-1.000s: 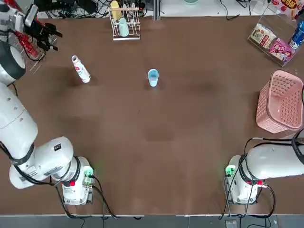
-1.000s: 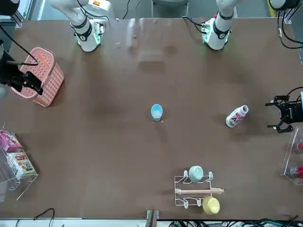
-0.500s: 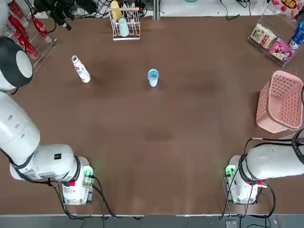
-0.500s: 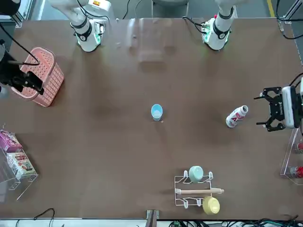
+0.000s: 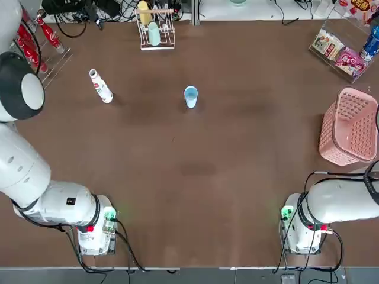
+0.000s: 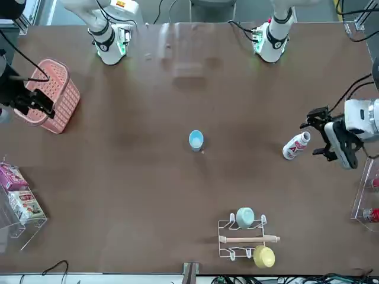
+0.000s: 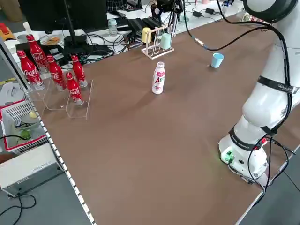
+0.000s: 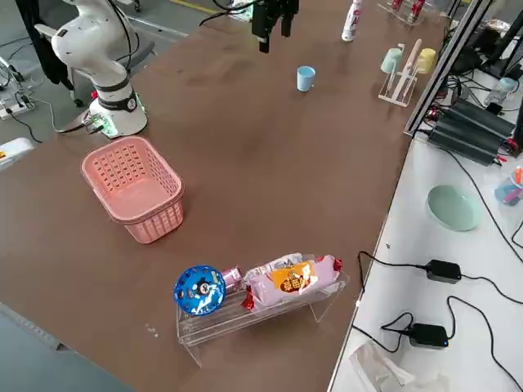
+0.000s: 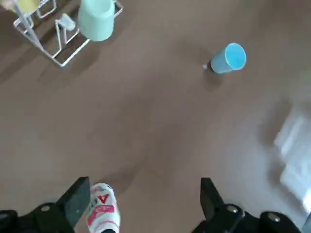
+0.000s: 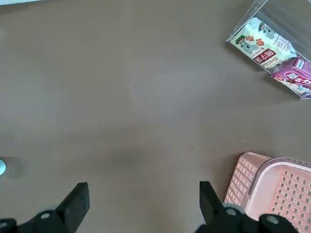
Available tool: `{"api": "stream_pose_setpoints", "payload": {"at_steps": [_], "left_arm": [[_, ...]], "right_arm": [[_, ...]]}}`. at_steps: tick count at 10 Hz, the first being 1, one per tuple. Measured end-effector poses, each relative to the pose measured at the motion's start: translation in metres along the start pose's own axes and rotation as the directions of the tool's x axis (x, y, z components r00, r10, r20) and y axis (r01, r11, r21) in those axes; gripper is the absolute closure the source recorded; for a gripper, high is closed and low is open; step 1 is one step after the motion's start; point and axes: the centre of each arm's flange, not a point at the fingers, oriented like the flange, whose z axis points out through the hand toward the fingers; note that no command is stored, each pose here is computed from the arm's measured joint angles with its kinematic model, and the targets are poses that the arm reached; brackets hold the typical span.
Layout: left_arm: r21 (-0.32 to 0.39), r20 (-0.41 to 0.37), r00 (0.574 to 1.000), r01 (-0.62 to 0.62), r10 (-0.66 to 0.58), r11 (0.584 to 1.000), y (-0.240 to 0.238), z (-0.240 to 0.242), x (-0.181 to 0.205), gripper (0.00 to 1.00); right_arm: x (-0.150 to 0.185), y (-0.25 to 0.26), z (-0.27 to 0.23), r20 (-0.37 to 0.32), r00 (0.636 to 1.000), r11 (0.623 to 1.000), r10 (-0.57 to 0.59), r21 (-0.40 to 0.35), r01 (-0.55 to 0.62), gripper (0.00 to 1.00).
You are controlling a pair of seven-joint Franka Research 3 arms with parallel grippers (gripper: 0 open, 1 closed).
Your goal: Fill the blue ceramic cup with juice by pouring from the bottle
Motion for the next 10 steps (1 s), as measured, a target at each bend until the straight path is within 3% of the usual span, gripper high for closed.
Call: {"api": "stream_pose_setpoints", "payload": {"at_steps": [2,3,4,6,7,10], "left_arm": [[0.125,0.037,0.979,0.194,-0.200,0.973,0.008,-0.011,0.001,0.00],[0.185,0.033,0.952,0.295,-0.305,0.937,0.014,-0.014,0.004,0.00],[0.215,0.003,0.900,0.425,-0.436,0.879,0.022,-0.016,0.008,0.00],[0.214,-0.088,0.742,0.666,-0.665,0.715,0.030,-0.027,0.008,0.00],[0.213,-0.121,0.711,0.701,-0.693,0.681,0.031,-0.034,0.008,0.00],[0.296,-0.199,0.713,0.698,-0.672,0.652,0.038,-0.070,0.007,0.00]], "right_arm": [[0.001,0.000,-0.001,-0.007,1.000,1.000,-0.001,0.001,0.001,0.00],[0.001,-0.001,-0.003,-0.013,1.000,1.000,-0.002,0.002,0.002,0.00],[0.000,-0.003,-0.004,-0.017,1.000,1.000,-0.005,0.003,0.005,0.00],[0.000,-0.005,-0.005,-0.019,1.000,1.000,-0.009,0.004,0.010,0.00],[0.000,-0.006,-0.006,-0.020,1.000,1.000,-0.011,0.004,0.011,0.00],[-0.001,-0.007,-0.006,-0.021,1.000,1.000,-0.012,0.005,0.012,0.00]]}}
